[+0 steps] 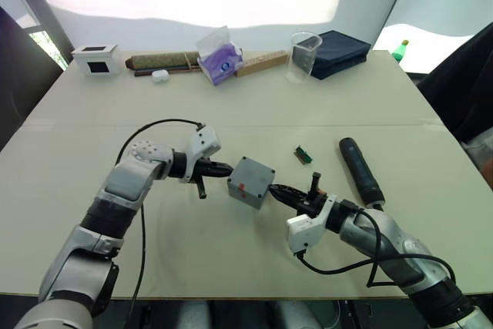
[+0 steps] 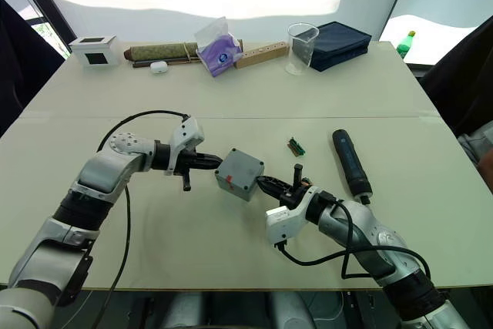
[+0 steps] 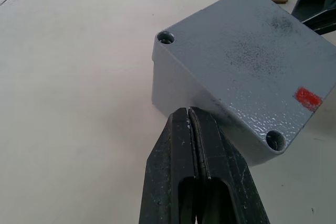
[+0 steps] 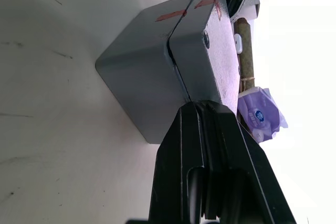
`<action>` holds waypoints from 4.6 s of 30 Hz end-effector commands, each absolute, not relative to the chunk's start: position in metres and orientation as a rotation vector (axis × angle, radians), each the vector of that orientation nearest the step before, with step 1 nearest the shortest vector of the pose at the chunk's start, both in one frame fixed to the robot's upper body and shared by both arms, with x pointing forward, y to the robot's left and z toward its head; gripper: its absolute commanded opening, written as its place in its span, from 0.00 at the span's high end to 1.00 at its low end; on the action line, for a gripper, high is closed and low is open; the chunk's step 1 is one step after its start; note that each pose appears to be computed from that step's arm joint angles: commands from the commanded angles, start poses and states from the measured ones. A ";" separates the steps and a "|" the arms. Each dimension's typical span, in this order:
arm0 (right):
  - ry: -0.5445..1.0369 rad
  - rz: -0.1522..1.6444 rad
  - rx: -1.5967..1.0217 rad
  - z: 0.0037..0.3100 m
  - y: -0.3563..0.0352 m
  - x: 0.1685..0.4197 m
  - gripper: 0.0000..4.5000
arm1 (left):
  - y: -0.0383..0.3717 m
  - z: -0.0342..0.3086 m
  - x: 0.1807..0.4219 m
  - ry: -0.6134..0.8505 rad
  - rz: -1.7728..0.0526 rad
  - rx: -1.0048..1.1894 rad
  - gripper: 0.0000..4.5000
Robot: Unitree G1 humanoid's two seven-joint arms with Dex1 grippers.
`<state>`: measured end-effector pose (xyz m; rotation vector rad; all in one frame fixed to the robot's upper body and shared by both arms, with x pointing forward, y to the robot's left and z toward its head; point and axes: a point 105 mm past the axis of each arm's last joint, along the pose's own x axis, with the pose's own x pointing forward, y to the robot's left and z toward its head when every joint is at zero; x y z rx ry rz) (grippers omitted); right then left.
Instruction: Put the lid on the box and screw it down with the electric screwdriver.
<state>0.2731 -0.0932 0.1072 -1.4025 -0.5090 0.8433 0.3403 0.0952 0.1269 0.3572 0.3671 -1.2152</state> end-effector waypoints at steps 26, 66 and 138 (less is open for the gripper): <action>-0.540 0.798 -1.391 0.121 -0.097 0.270 0.98 | 0.098 0.140 0.348 0.312 -1.208 0.433 1.00; -0.565 0.820 -1.370 0.125 -0.091 0.266 0.98 | 0.093 0.144 0.339 0.306 -1.249 0.388 1.00; -0.548 0.758 -1.360 0.129 -0.097 0.268 0.98 | 0.096 0.138 0.339 0.299 -1.238 0.437 1.00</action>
